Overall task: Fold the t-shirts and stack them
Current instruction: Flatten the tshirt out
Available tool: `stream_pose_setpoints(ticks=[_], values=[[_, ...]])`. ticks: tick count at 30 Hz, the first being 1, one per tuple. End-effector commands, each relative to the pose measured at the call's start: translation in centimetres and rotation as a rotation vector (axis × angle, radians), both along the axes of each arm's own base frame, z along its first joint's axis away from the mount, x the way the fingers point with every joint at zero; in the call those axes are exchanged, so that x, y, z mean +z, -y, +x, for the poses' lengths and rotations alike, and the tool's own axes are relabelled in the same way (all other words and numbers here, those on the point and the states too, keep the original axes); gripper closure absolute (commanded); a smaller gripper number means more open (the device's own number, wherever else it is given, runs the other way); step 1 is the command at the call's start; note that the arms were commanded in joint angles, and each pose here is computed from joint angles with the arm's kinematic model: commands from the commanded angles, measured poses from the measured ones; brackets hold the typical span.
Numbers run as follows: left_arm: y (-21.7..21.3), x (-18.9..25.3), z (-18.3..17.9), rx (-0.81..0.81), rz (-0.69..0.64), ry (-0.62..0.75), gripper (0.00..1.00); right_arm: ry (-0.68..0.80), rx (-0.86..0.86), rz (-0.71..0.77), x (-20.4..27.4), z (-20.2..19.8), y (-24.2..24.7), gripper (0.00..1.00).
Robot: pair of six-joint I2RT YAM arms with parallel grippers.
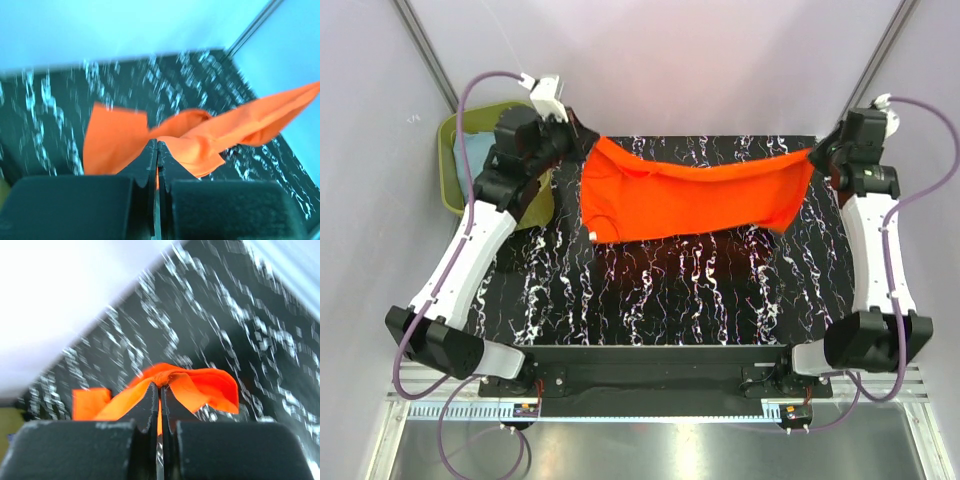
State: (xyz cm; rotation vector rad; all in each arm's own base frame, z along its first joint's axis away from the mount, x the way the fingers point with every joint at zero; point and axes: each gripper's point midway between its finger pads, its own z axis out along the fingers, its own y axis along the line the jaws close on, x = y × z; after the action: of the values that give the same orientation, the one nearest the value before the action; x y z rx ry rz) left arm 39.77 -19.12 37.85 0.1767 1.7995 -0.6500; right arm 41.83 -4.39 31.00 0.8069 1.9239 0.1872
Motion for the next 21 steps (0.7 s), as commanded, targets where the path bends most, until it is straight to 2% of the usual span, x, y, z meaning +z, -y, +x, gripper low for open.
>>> stream_pose_setpoints(ticks=[1, 5, 7, 8, 12, 18, 21], values=[[0.6, 10.3, -1.5, -0.094, -0.024, 0.337, 1.00, 0.262, 0.023, -0.095, 9.5, -1.4, 0.2, 1.00], [0.1, 16.9, -7.0, -0.168, -0.015, 0.543, 1.00, 0.455, 0.093, -0.120, 15.6, -5.9, -1.6, 1.00], [-0.7, 18.8, -9.3, -0.166, 0.003, 0.621, 1.00, 0.539, 0.157, -0.140, 17.4, -7.6, -2.8, 1.00], [-1.6, 20.5, -11.5, -0.159, -0.002, 0.677, 1.00, 0.606, 0.170, -0.156, 19.2, -9.8, -3.3, 1.00], [-4.0, 24.3, -17.7, -0.141, -0.010, 0.828, 1.00, 0.746, 0.230, -0.202, 22.1, -15.0, -4.9, 1.00], [-5.7, 28.7, -25.9, -0.189, -0.092, 0.977, 1.00, 0.939, 0.279, -0.194, 25.4, -22.0, -6.9, 1.00], [-5.8, 29.9, -27.4, -0.217, -0.113, 1.006, 1.00, 0.977, 0.292, -0.184, 26.6, -23.2, -7.3, 1.00]])
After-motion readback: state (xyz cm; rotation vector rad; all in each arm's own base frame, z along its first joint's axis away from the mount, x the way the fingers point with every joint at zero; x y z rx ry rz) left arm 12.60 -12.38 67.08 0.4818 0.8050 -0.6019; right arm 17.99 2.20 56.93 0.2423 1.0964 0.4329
